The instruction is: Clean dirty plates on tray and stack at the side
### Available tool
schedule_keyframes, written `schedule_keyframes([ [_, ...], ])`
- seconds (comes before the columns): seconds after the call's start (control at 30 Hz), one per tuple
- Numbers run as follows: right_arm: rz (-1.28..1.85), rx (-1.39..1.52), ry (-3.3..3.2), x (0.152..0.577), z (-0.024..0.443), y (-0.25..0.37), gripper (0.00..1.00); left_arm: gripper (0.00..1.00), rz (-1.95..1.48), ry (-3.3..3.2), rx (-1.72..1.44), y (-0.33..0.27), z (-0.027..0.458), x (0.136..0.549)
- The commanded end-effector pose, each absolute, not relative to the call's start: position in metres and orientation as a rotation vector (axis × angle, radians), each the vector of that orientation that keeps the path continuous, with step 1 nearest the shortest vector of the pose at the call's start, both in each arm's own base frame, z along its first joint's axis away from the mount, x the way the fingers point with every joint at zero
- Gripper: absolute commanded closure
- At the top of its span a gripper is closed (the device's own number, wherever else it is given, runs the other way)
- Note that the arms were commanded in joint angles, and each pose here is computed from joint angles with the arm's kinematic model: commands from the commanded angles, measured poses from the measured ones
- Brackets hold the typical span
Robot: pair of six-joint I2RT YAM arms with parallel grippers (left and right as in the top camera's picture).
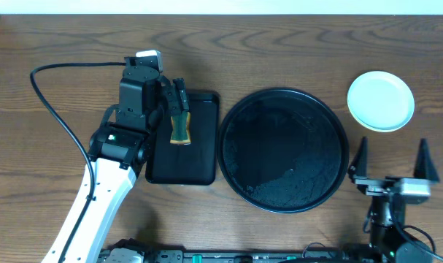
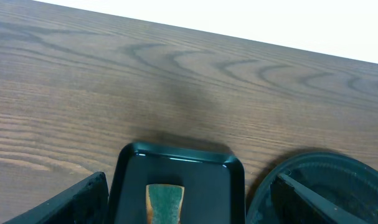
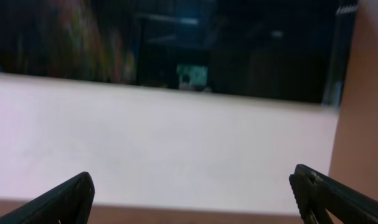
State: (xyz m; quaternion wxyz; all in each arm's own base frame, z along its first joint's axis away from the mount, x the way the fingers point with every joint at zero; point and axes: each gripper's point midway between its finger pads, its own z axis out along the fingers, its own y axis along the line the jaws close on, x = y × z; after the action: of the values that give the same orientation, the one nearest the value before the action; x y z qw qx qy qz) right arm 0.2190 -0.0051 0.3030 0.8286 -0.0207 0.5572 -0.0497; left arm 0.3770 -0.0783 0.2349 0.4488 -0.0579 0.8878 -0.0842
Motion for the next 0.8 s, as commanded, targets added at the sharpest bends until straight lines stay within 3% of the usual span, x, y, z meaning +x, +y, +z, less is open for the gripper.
schedule_keyframes([
  [0.0,-0.036,-0.013,1.225,0.227,0.277,-0.003,0.01,0.16,-0.196,2.181,-0.145,-0.077,0.241,0.38],
  [0.4,0.002,0.013,1.656,0.246,0.154,-0.002,0.01,0.16,-0.196,2.181,-0.145,-0.077,0.241,0.38],
  [0.77,-0.07,-0.098,1.642,0.246,0.157,0.001,0.01,0.16,-0.196,2.181,-0.145,-0.077,0.241,0.38],
])
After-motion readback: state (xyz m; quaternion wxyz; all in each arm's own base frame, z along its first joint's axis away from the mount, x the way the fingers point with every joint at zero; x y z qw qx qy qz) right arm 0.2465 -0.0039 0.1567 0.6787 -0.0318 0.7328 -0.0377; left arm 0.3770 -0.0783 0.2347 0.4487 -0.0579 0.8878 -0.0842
